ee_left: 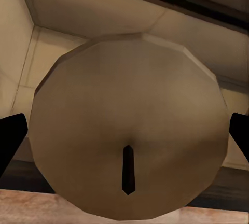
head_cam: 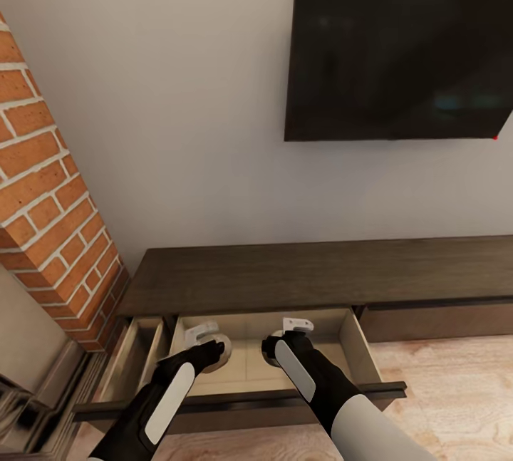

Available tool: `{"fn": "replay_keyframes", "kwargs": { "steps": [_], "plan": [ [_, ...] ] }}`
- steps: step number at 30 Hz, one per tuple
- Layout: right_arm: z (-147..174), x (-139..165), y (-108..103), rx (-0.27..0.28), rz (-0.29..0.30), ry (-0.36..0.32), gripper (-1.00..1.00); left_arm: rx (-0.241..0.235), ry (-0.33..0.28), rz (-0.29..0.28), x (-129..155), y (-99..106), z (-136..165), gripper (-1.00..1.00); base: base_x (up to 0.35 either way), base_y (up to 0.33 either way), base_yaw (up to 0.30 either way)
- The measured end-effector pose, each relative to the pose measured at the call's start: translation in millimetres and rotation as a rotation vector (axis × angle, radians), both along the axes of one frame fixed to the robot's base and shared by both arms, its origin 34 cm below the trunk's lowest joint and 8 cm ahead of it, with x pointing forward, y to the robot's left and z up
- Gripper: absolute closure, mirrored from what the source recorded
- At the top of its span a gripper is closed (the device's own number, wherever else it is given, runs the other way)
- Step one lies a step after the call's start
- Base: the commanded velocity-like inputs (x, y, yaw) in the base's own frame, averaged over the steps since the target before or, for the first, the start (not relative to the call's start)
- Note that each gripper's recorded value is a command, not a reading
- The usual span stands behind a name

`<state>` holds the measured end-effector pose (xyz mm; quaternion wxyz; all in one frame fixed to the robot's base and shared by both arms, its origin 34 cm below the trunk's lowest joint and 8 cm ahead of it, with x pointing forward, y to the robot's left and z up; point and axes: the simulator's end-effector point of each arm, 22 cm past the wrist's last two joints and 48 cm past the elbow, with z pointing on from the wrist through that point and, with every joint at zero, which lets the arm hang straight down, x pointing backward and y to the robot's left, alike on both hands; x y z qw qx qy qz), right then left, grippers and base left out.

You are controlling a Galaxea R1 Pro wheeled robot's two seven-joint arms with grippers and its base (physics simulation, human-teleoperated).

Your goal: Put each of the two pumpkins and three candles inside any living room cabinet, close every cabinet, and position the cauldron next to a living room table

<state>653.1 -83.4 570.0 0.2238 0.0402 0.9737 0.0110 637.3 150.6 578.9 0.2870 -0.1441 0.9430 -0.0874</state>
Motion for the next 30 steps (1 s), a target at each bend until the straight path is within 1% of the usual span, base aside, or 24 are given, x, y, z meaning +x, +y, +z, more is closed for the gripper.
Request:
{"fn": "replay_keyframes", "kwargs": {
  "steps": [9,30],
  "plan": [
    [-17,-2,-1,-0.003,-0.002,0.0,1.0,0.003,-0.002,-0.007,-2,-2,-17,1.0,0.0,0.0,0.0],
    [-59,-8,-1,-0.003,-0.003,-0.002,1.0,0.005,-0.003,-0.006,-8,0,-59,1.0,0.0,0.0,0.0]
  ]
}}
